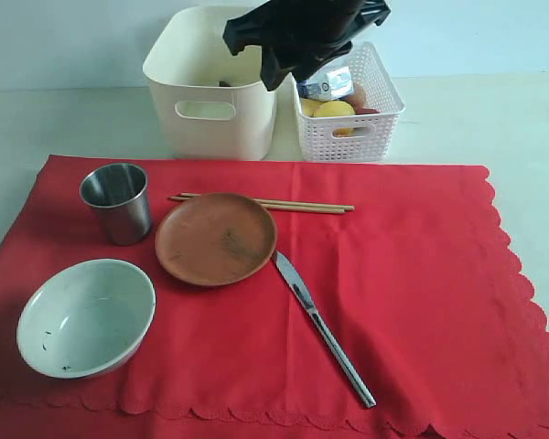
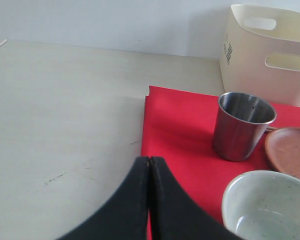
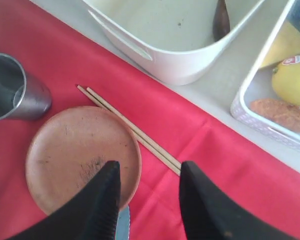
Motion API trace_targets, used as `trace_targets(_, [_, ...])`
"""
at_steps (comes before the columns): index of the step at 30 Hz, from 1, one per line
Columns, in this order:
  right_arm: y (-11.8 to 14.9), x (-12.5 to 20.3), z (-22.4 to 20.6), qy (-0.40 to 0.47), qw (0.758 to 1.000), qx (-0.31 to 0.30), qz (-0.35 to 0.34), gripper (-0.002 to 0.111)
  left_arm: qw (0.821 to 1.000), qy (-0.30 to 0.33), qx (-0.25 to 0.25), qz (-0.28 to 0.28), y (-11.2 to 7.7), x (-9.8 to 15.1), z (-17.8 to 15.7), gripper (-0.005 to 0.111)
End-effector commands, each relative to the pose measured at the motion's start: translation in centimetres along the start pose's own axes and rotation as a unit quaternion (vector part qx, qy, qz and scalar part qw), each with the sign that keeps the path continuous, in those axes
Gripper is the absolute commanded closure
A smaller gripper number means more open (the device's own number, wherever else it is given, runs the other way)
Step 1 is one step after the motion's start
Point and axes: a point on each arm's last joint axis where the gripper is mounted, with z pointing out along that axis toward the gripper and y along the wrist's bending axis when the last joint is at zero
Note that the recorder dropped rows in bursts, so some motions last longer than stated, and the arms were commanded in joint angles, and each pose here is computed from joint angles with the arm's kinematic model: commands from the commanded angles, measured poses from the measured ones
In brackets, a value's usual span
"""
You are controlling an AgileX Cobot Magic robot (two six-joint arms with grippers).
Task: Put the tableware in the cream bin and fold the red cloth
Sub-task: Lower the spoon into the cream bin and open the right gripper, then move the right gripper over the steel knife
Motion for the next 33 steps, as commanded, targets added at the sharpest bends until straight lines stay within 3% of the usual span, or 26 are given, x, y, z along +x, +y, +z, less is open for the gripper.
trace_targets(1, [-0.2,0.9,-1.7,-0.006,1.0,0.01,-0.003,0.071,1.0,-0.006,0.0,-0.003,0.0,0.0,0.0,0.107])
trace_targets(21, [0.1,8.8,-7.1,-0.036,0.998,0.011,-0.042,0.071,1.0,-0.006,0.0,-0.003,0.0,0.0,0.0,0.107])
trace_targets(33, [1.8,16.1,-7.4,0.007,0.993,-0.099,-0.058,0.072,1.0,-0.006,0.0,-0.003,0.0,0.0,0.0,0.107])
